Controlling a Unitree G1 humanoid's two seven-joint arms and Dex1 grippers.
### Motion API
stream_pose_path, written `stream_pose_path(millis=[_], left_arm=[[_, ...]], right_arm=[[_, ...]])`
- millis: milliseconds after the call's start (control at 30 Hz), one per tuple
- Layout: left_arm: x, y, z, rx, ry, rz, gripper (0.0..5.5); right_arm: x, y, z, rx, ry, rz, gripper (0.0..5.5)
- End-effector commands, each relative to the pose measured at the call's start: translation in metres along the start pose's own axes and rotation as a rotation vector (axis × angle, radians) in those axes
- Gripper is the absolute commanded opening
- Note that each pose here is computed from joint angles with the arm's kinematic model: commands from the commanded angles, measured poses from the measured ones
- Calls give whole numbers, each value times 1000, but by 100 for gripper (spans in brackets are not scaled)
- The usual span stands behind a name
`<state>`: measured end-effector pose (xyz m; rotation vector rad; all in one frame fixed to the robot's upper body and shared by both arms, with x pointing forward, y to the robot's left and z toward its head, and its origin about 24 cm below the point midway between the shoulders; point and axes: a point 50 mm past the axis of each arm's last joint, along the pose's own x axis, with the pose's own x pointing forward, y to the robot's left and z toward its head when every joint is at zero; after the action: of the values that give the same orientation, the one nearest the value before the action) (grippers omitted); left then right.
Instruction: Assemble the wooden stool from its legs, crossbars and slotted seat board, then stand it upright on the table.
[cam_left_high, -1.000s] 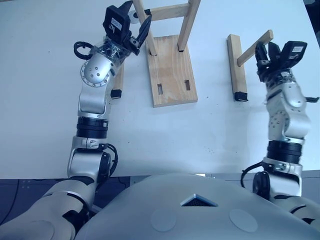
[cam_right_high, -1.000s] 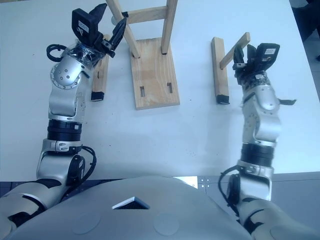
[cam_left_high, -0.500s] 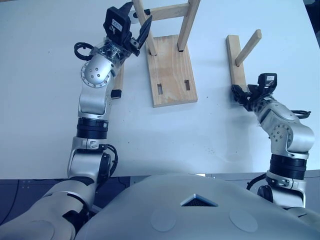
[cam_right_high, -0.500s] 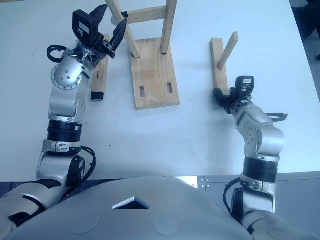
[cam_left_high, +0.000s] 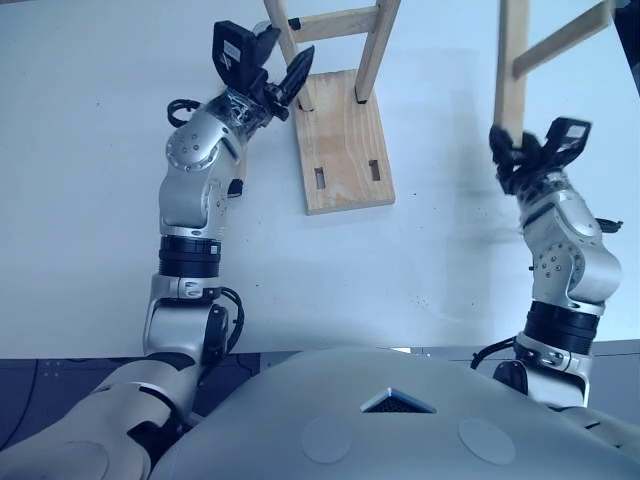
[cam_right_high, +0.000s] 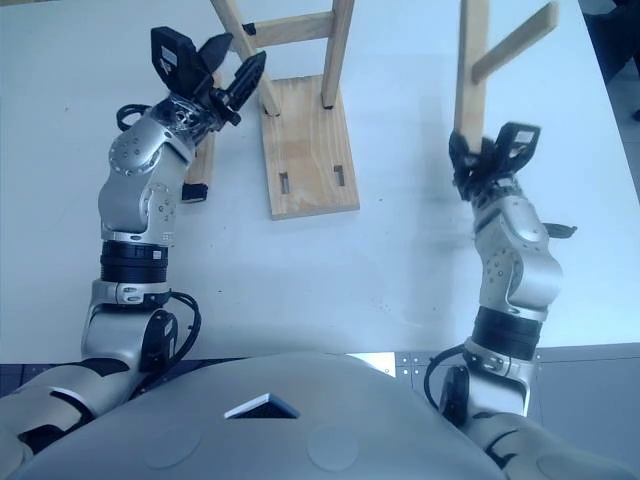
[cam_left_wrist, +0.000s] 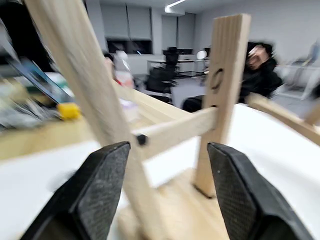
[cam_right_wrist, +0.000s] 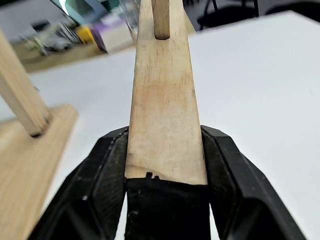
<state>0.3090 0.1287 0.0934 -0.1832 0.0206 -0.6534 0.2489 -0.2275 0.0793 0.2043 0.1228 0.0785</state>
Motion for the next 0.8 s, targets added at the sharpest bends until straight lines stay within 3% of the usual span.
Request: stream_pose_path(millis=[33,133,267,367,800], left_arm=[[-5,-14,-1,-190,28,-187,284],[-12,-28,4,-363,20,-393,284],[-19,-44,24,-625,-47,-666,284],[-19,-49,34,-704,-87,-763,284],[-10,-49,20,-747,-38,-742,284]], right_arm=[[-5,23,26,64,-237,244,202],[-12,38,29,88,-239,473,202],[-23,52,21,141,-116,738,202],[-29,57,16,191,-25,858,202],[-42,73,16,298,108,1062,202]])
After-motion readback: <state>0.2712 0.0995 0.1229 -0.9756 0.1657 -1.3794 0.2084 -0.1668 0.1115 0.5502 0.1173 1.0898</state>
